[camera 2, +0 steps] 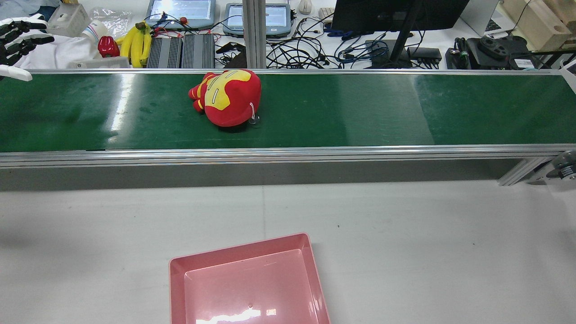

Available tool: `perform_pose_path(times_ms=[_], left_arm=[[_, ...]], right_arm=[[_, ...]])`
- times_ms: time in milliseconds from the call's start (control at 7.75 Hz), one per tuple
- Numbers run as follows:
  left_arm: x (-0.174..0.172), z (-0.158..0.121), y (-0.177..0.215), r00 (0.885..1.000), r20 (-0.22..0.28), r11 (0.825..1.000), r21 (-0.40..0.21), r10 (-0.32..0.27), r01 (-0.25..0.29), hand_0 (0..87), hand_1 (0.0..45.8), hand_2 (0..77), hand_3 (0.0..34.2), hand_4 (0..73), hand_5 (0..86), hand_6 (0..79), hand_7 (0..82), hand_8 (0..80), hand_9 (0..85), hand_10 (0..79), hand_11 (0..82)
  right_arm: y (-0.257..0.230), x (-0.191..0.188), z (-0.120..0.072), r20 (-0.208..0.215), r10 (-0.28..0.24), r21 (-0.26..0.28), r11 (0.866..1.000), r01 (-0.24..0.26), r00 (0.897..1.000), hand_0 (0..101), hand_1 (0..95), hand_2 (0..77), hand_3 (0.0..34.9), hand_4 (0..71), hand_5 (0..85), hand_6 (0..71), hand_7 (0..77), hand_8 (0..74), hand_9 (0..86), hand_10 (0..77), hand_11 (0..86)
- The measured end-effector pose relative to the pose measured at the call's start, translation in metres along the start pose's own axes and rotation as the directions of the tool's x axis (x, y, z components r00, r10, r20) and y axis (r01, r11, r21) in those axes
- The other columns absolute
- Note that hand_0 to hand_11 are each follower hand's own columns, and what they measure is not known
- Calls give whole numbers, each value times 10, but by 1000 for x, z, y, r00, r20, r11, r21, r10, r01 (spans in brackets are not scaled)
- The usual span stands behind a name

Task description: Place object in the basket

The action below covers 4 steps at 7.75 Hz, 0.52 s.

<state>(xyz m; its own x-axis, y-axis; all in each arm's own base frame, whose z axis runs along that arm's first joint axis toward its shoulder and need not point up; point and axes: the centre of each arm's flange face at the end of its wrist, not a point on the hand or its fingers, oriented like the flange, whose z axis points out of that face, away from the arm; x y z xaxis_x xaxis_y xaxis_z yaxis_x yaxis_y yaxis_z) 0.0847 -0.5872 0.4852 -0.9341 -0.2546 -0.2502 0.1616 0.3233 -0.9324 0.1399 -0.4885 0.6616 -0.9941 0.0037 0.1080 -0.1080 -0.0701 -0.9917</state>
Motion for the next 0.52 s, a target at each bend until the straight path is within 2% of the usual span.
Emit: perform_pose_path(times_ms=[516], left_arm=[[-3,-1,-2,1000,4,1000,4,2,-2,640,229,5,0,147,284,60,44,120,185,0,11]], right_arm=[[0,0,0,0,0,0,1000,0,1000,1,0,5,0,0,0,0,5,0,0,0,0]])
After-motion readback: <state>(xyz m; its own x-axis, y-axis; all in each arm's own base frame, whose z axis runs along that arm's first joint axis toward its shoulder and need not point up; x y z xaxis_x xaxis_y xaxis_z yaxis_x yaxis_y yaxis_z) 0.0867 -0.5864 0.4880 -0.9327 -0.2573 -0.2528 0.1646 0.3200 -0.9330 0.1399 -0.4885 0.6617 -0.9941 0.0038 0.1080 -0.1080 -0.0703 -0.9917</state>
